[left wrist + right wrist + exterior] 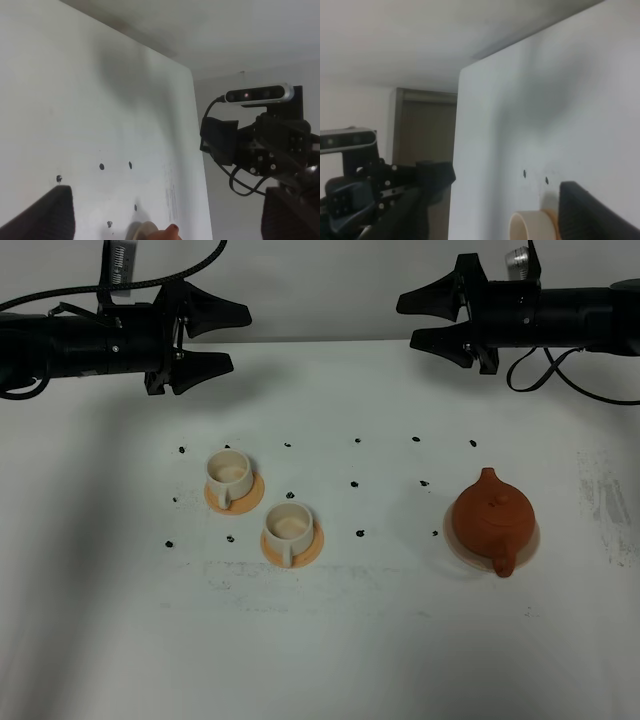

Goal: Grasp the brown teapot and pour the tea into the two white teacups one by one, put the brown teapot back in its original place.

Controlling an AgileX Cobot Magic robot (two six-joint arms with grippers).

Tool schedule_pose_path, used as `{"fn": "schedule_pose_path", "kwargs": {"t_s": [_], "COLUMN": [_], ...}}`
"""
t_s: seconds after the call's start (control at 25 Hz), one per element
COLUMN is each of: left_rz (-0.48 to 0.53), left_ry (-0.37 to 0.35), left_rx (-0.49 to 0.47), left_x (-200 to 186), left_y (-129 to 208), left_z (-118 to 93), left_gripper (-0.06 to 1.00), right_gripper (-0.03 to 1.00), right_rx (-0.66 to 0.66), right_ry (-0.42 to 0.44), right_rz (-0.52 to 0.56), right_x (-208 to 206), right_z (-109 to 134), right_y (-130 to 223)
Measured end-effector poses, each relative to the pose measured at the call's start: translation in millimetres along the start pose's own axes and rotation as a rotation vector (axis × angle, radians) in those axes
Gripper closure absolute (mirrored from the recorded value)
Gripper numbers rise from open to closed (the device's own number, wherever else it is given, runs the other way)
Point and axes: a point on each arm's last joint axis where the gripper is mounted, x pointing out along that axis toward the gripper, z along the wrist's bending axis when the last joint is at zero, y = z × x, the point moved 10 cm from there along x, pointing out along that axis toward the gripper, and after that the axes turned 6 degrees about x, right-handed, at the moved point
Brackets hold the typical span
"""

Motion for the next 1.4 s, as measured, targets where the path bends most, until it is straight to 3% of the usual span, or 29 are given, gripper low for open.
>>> {"fn": "schedule_pose_path", "kwargs": {"t_s": [0.72,0.92,1.2,1.4], "left_rz": [0.002,0.025,0.063,-0.015], "left_ry": [-0.002,-0.047,-0.288,-0.355], "left_rx": [0.020,0.211,0.544,0.632], "left_x": [0,-9,-43,-64], "left_y": [0,-4,-18,-30], "left_z": [0,-11,-32,-55], "left_gripper": [0.22,0.26,0.34,0.35], "right_gripper": [0.43,0.43,0.43,0.43], "right_rx": [-0.031,-0.236,-0.531,-0.624], "right_ry": [-0.020,0.009,0.240,0.345], "right_rz": [0.002,0.018,-0.026,-0.055], "right_x": [0,-8,-42,-62], "right_z": [4,28,66,80], "right_y": [0,-3,-11,-13]}}
